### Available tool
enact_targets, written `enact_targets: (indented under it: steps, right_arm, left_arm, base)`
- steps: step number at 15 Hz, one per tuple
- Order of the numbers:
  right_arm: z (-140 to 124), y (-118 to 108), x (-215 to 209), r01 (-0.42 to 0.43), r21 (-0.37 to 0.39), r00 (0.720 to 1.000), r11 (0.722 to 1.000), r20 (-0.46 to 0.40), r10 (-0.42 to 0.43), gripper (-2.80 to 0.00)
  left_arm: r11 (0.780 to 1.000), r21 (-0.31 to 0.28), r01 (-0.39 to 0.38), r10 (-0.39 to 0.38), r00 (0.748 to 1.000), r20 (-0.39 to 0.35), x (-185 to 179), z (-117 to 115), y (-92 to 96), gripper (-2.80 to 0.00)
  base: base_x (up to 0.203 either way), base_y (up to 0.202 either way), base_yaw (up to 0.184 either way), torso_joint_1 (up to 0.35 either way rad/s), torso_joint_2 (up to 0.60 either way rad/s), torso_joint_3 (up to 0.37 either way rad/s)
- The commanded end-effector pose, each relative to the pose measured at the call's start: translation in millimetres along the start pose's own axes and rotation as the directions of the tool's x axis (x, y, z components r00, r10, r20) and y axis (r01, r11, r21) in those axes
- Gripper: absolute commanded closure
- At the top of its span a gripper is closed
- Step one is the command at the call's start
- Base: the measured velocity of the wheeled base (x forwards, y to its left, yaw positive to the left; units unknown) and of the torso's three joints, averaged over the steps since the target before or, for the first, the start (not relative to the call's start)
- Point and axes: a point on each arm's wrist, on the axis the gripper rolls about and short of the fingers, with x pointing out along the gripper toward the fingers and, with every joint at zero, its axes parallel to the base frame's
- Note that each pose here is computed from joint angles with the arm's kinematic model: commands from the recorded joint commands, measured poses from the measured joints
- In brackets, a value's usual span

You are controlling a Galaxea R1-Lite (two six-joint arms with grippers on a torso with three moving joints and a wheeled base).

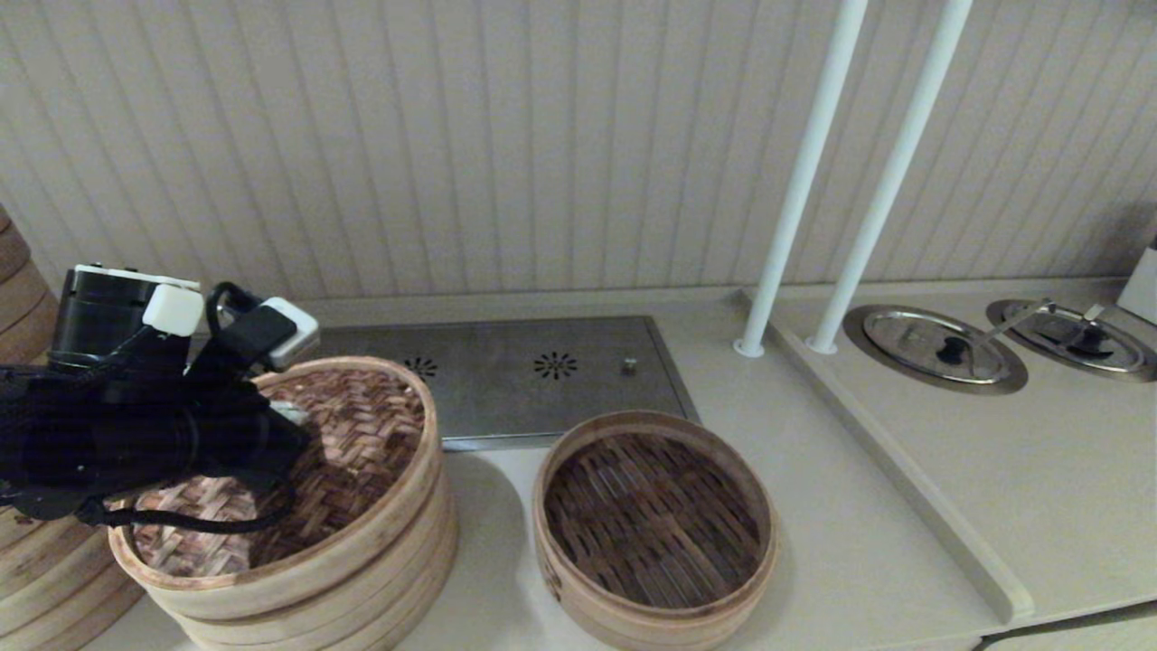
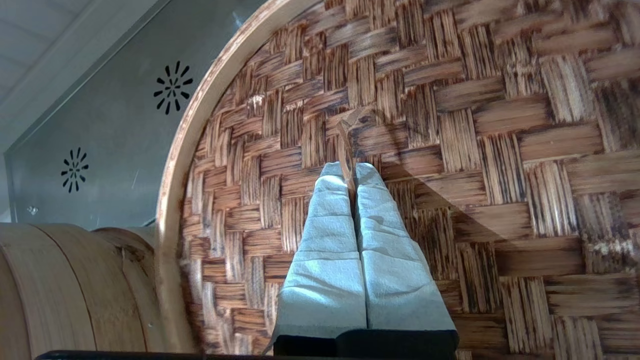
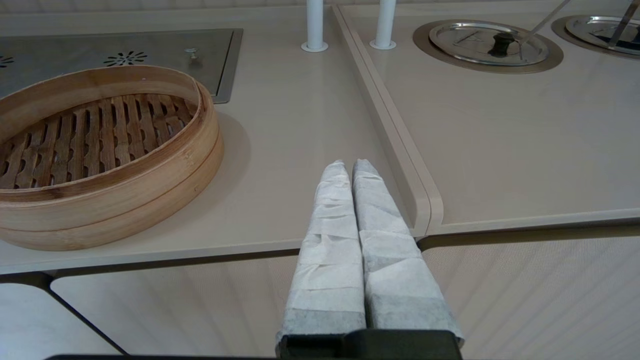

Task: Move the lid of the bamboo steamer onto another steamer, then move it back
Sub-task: Put the steamer

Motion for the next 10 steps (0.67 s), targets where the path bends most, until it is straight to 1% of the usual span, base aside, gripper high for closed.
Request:
enact_targets:
  steps: [1,5,10]
  right_arm:
    - [-1,0,0,0.000,0.000,1.000,1.000,-0.003,0.000,0.00]
    - [-1,0,0,0.000,0.000,1.000,1.000,-0.003,0.000,0.00]
    - [-1,0,0,0.000,0.000,1.000,1.000,-0.003,0.000,0.00]
  left_arm:
    - [1.000,0.004,0.000,0.000,1.000,-0.006,2,-1,-0.8,0.00]
    - [1.000,-0.003,0.013,-0.013,0.999,-0.034,6,-9,-5.1,0.00]
    - [1.000,-0.005,0.014,-0.014,0.999,-0.036,7,-13,-6.7,0.00]
  base:
    - [0.000,0.000,0.000,0.000,0.00,0.000]
    - [0.000,0.000,0.000,0.000,0.00,0.000]
    - [0.000,0.000,0.000,0.000,0.00,0.000]
